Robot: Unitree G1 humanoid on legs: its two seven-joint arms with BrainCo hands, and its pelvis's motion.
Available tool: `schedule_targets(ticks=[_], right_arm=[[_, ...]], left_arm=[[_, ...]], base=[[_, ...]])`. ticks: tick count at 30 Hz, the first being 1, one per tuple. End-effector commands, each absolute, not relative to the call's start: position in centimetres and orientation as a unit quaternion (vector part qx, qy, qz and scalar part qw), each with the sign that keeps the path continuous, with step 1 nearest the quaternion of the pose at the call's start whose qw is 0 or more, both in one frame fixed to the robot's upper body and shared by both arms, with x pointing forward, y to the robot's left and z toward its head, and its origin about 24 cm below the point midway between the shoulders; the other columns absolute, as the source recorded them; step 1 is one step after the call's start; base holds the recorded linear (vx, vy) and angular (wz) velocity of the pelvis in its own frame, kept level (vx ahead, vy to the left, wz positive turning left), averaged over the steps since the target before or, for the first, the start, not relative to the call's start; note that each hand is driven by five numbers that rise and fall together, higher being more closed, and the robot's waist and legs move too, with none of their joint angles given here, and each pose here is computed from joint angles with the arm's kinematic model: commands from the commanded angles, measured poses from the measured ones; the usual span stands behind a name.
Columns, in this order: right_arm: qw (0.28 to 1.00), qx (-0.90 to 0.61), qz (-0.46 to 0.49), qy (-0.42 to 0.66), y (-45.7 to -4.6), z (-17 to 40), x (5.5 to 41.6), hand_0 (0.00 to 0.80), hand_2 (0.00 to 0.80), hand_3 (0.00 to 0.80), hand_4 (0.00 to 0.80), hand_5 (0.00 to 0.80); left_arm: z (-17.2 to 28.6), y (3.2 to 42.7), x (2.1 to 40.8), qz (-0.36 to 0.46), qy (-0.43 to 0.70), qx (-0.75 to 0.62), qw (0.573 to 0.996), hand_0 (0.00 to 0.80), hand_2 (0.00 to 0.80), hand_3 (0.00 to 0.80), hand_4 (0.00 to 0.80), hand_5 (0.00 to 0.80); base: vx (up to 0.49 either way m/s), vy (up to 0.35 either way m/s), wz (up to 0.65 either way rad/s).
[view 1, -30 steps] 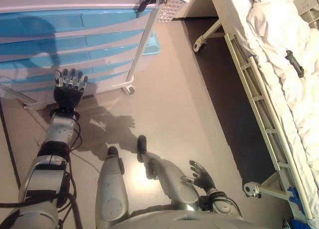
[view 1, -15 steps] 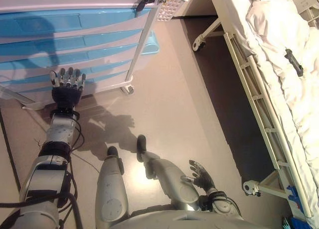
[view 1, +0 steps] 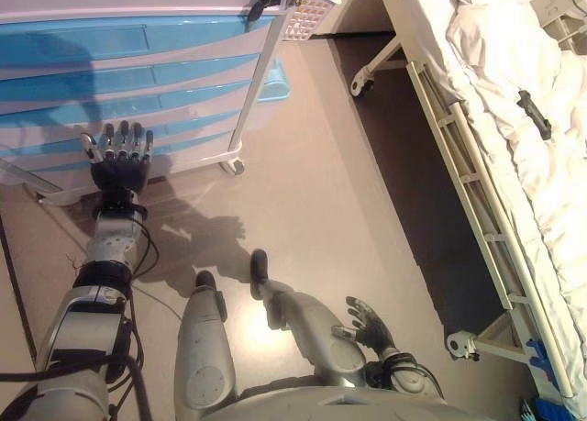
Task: Open the drawer and pick up the medicine
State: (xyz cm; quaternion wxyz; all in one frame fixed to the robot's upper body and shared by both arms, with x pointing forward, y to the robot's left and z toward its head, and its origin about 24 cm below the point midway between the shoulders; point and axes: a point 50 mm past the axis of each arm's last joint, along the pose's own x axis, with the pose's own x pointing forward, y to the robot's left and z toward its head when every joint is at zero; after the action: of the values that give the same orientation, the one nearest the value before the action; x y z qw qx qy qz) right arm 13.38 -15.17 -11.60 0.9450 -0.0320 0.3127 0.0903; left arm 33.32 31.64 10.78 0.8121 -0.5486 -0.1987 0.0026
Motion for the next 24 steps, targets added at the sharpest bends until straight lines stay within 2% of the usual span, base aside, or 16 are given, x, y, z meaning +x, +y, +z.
schedule_targets(ticks=[1,8,16,17,19,20,24], right_arm=[[0.942,-0.017,0.126,0.311,-13.7,-11.5,11.9,0.000,0.000,0.000,0.000,0.000],[0.932,-0.023,0.130,0.336,-14.0,-12.1,10.2,0.000,0.000,0.000,0.000,0.000],[0.918,-0.032,0.131,0.372,-14.7,-12.9,7.7,0.000,0.000,0.000,0.000,0.000],[0.916,-0.035,0.132,0.377,-14.8,-13.1,7.4,0.000,0.000,0.000,0.000,0.000],[0.914,-0.037,0.135,0.382,-15.0,-13.2,7.0,0.000,0.000,0.000,0.000,0.000],[0.913,-0.039,0.136,0.384,-15.1,-13.2,6.9,0.000,0.000,0.000,0.000,0.000],[0.910,-0.042,0.135,0.389,-15.3,-13.4,6.4,0.000,0.000,0.000,0.000,0.000]], left_arm=[[24.3,31.1,34.1,-0.191,-0.369,-0.454,0.788,0.000,0.000,0.000,0.000,0.000],[25.5,29.4,33.6,-0.237,-0.370,-0.438,0.784,0.000,0.000,0.000,0.000,0.000],[25.6,28.2,33.3,-0.251,-0.348,-0.430,0.795,0.000,0.000,0.000,0.000,0.000],[25.7,28.1,33.2,-0.257,-0.349,-0.426,0.794,0.144,0.144,0.144,0.144,0.144],[25.8,28.0,33.2,-0.256,-0.351,-0.420,0.797,0.565,0.565,0.565,0.565,0.565],[25.8,27.9,33.1,-0.256,-0.355,-0.414,0.798,0.800,0.800,0.800,0.800,0.800],[25.9,27.5,32.9,-0.261,-0.358,-0.400,0.802,0.800,0.800,0.800,0.800,0.800]], base=[[0.079,0.013,-0.01],[0.104,0.013,0.02],[0.121,0.022,0.00],[0.079,0.025,0.01],[0.056,0.020,0.01],[0.000,0.000,0.00],[0.000,0.000,0.00]])
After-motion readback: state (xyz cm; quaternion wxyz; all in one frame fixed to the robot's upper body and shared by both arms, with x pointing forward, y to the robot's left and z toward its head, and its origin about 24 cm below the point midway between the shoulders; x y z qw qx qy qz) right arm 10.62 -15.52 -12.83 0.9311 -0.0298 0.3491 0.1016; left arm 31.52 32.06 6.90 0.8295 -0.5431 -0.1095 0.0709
